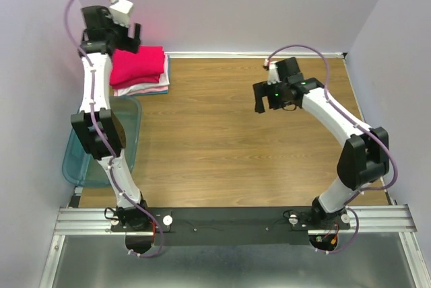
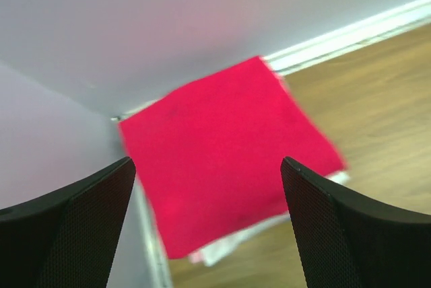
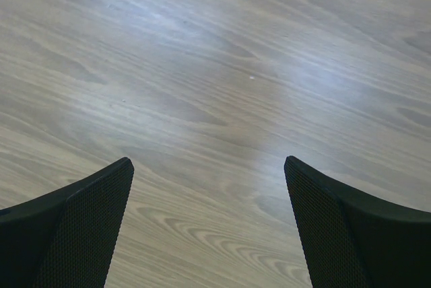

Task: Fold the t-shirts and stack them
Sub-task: Put the neatly folded tshirt into the corner of the board with the left arm

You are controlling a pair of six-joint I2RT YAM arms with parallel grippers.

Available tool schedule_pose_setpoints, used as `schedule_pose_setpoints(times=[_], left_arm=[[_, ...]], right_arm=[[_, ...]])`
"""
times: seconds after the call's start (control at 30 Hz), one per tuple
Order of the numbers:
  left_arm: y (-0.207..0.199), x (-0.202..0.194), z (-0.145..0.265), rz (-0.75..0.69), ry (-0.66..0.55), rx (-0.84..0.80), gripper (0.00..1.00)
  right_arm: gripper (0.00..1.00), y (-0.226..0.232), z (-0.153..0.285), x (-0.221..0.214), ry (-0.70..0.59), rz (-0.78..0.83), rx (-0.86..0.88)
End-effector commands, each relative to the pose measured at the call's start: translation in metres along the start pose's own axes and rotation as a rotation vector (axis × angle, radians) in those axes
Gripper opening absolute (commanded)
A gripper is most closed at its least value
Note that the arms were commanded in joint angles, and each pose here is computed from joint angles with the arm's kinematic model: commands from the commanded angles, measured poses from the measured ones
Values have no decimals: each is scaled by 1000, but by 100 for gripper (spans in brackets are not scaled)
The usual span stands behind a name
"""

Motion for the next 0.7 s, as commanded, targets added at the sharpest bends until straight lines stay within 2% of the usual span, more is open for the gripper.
schedule_pose_setpoints(times=[0.0,0.1,0.2,0.23,0.3,0.33,0.53,0.67], left_arm=[[-79,45,22,-27,-33,-132,96],[-141,55,33,-61,-21,-206,96],[-183,50,50,-55,-18,-279,96],[-210,38,51,-38,14,-334,96],[-227,40,68,-45,-17,-361,97],[-241,30,77,-42,0,-390,97],[-269,-14,107,-32,41,-455,98],[-271,-22,136,-53,-1,-447,98]], right_arm=[[100,-31,26,0,-15,-77,23],[100,-55,40,-7,-25,-139,15],[100,-68,53,-19,-28,-171,9],[100,-76,57,-24,-26,-194,9],[100,-87,68,-31,-41,-228,1],[100,-89,66,-45,-10,-246,6],[100,-91,71,-84,29,-234,6],[100,-87,78,-86,5,-237,25]])
Point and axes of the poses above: each gripper's point midway between its finger pads, its own z axis back along the fingers, its own y axis along the line the jaws close on, x = y × z, the point moved 8 cm from there along z, back along the fingers, and after that the axes turned 10 degrees about -z, right-handed, at the moved point
